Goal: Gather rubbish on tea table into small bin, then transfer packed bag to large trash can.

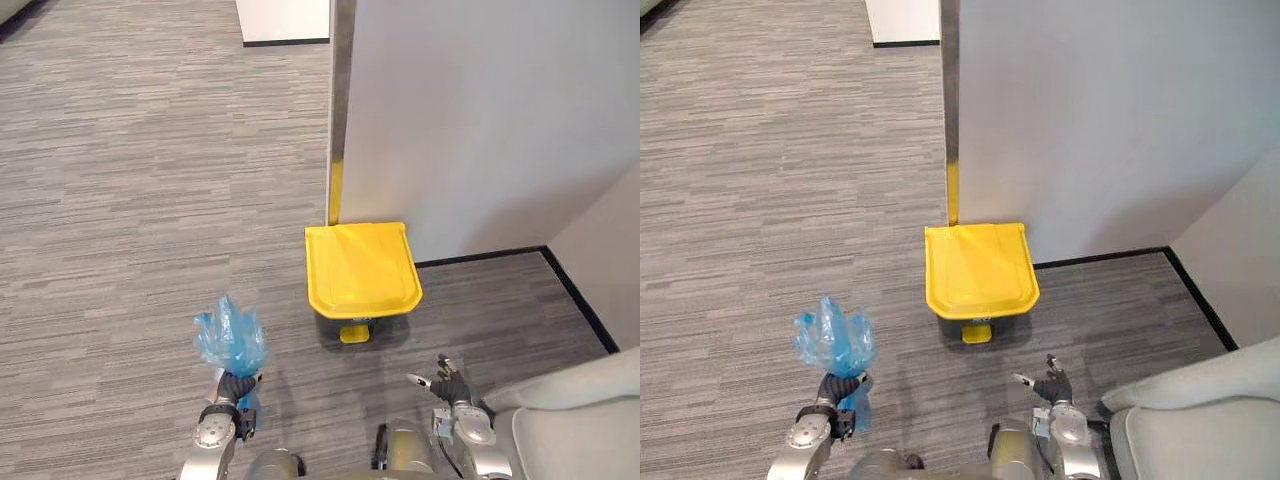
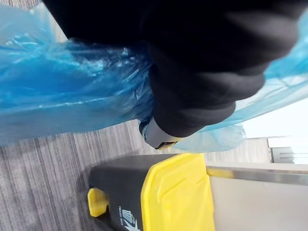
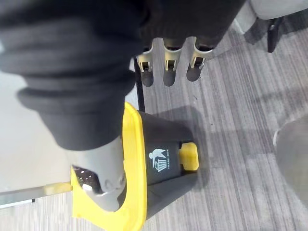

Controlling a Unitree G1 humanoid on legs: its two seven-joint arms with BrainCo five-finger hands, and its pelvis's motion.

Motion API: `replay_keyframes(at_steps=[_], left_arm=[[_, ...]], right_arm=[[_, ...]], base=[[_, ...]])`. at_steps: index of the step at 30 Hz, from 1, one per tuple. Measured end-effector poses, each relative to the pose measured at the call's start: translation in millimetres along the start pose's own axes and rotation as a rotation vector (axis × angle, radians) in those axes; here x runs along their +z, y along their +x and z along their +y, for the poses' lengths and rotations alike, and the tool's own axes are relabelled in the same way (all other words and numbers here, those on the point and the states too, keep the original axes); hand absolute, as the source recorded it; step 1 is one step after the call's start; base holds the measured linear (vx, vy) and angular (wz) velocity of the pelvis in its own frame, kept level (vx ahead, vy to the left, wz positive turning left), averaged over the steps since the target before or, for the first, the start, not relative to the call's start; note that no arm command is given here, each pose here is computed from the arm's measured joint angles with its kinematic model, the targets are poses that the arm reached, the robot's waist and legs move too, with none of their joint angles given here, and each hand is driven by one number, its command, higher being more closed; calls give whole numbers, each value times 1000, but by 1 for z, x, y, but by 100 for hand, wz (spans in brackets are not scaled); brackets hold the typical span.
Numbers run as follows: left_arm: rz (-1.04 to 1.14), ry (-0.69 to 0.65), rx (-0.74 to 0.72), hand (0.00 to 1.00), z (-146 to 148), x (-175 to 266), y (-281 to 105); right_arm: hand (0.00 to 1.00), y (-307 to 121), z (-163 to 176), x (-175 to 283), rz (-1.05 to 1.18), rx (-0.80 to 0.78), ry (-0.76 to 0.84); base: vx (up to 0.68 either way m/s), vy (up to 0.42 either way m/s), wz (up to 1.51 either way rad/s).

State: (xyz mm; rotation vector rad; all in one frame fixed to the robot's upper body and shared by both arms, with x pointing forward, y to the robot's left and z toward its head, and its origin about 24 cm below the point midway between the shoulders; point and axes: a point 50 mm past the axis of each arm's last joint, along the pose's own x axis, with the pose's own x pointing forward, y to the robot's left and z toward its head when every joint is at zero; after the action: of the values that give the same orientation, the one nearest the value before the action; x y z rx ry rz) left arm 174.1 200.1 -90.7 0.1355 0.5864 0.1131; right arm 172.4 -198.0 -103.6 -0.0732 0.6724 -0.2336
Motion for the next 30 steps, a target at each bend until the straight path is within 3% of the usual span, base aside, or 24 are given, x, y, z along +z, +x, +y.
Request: replay_keyframes(at_steps=[12,30], left_arm=[[-3,-95,-59,100,-33,7,6],[157,0,-9,100,-3,-32,0]], right_arm=[[0,3,-15,1,2,-36,-2],[0,0,-8,-31,144,-25,10]], base=[[233,-69,24],[8,29,-11]])
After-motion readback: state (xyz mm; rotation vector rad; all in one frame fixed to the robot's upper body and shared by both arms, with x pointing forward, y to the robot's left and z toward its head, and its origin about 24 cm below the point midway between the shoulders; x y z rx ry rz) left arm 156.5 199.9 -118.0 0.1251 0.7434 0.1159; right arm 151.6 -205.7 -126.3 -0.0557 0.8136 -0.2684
